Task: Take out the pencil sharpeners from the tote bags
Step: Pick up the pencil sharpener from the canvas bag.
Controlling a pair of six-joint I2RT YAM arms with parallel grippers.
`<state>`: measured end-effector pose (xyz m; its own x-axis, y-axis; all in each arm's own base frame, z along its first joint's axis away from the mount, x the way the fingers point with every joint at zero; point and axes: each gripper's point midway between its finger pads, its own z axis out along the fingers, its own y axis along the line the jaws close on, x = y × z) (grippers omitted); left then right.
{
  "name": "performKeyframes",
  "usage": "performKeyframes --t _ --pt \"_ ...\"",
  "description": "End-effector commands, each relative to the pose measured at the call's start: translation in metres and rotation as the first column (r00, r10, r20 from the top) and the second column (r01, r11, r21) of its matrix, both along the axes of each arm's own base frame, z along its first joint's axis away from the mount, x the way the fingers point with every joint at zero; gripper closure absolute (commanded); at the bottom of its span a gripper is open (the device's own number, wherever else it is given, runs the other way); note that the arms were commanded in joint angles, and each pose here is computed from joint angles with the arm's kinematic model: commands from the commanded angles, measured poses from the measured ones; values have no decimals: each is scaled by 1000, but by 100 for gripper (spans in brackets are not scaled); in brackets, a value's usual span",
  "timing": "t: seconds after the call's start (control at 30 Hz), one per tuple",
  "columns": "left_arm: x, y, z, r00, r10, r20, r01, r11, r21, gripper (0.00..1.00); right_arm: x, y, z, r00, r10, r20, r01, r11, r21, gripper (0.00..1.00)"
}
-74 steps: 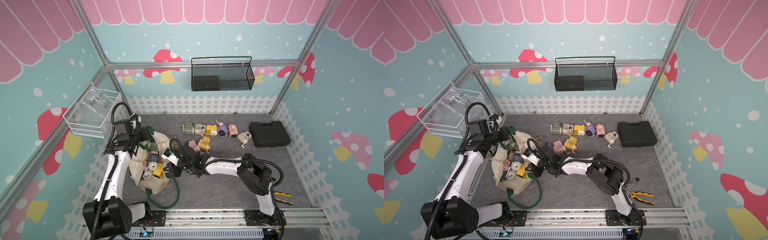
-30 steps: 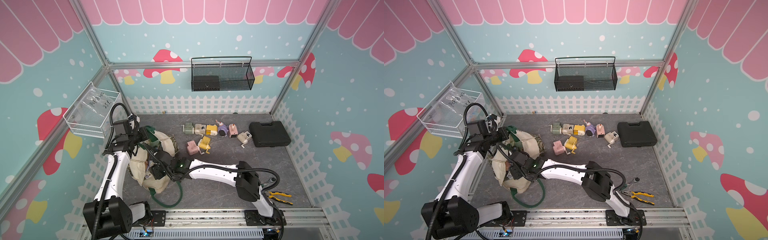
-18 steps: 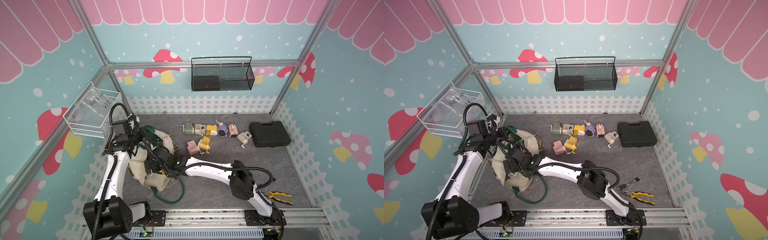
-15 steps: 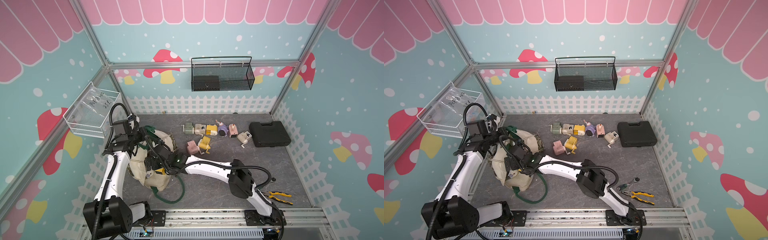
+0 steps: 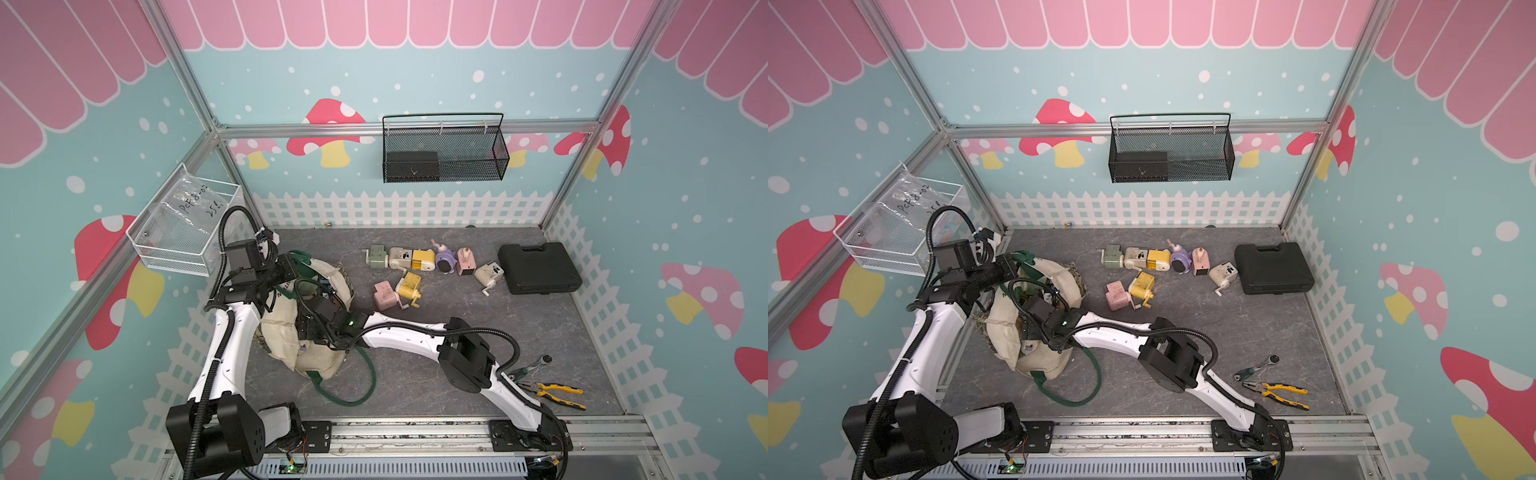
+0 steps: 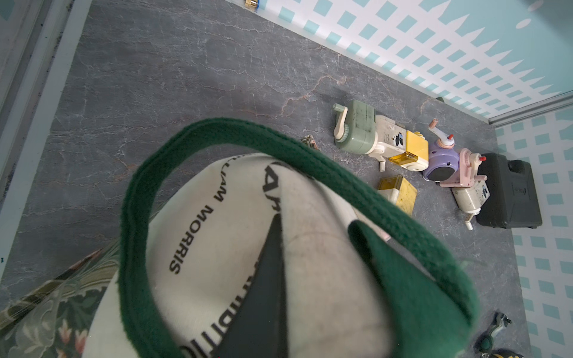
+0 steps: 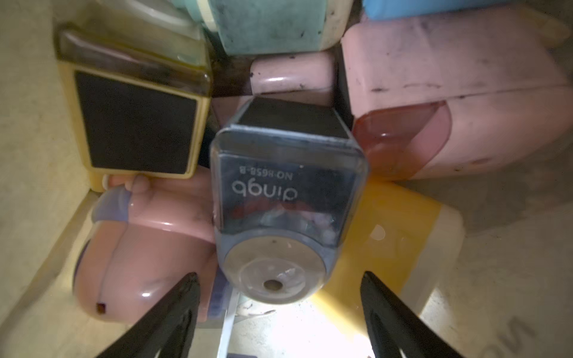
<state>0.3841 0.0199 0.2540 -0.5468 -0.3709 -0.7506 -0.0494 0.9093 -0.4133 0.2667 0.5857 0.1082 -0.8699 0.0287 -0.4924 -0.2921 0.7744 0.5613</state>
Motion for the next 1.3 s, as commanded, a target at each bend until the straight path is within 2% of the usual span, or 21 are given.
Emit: performKeyframes --t 0.0,0.13,0.43,0.73,0.93,1.17,1.27 --pt "10 -5 40 989 -31 142 32 999 -5 100 12 -3 -11 998 -55 -17 55 998 -18 14" --pt "10 -5 39 990 -31 139 32 999 -6 100 19 6 -10 999 -44 0 44 999 -4 12" --pt "10 -6 38 990 -34 137 36 999 -10 100 38 5 -22 992 -121 17 122 993 -6 17" --pt "9 -5 38 990 -33 138 35 999 -7 100 47 8 -38 992 -88 90 93 995 -48 21" --pt "9 -5 38 990 -32 137 33 999 -7 100 47 17 -7 982 -11 187 16 1000 -26 34" --pt "9 -5 38 990 -31 135 32 999 -5 100 32 25 46 936 78 343 -93 995 27 46" --pt "9 -4 37 991 -31 134 32 999 -4 100 24 26 62 922 104 373 -122 992 25 48"
